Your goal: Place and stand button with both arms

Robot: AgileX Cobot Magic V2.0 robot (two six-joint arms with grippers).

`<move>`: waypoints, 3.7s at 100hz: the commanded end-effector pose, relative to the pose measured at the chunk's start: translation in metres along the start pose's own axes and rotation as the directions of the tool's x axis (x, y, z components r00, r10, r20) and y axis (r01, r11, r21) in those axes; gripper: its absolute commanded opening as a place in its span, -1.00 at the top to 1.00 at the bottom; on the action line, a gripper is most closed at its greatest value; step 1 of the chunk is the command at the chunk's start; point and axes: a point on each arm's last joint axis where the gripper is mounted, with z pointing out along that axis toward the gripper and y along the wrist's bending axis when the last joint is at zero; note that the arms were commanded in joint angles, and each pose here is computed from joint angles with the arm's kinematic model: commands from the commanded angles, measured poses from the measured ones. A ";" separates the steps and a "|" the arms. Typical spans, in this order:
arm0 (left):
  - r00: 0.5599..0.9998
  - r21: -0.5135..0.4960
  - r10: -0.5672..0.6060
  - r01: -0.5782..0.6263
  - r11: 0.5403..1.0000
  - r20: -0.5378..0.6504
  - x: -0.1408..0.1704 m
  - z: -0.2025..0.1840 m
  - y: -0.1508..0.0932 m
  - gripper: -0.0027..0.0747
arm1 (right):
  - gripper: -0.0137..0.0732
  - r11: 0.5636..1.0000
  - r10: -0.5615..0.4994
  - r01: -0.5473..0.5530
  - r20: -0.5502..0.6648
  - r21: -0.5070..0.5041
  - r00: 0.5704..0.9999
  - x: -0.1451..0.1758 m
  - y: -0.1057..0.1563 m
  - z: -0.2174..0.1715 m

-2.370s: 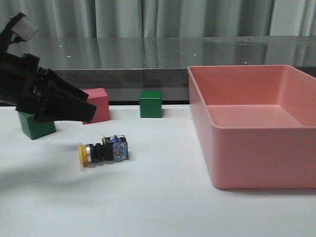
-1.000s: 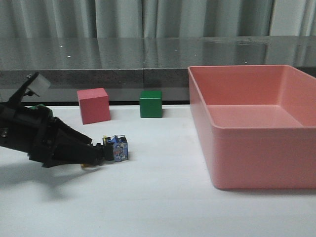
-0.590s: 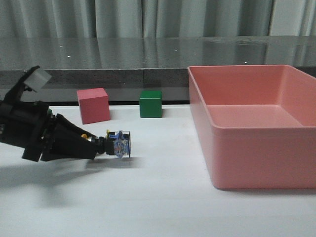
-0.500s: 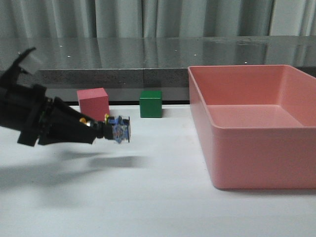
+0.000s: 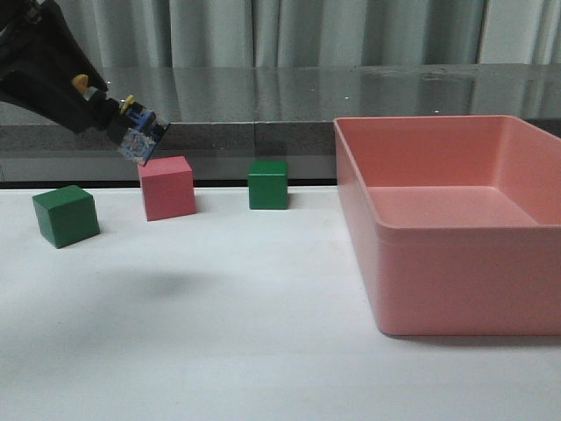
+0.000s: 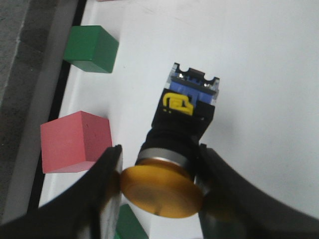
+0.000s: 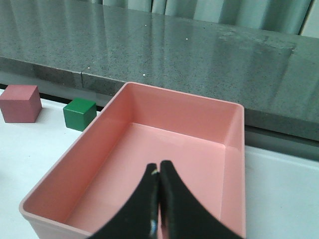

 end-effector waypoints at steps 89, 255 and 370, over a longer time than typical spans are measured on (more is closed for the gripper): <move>0.760 0.157 0.298 -0.255 0.954 -0.578 -0.046 0.102 -0.016 0.98 | 0.83 0.999 0.000 -0.003 0.105 0.032 0.994 -0.016 -0.004 -0.002; 0.719 -0.581 -0.668 0.632 0.514 0.191 -0.017 -0.135 0.011 0.98 | 0.83 0.999 0.000 -0.003 0.105 0.032 0.994 -0.016 -0.004 -0.002; 0.775 -0.700 -0.244 0.632 0.333 0.583 0.023 -0.170 -0.241 0.98 | 0.83 1.000 0.000 -0.003 0.104 0.031 0.995 -0.016 -0.003 -0.002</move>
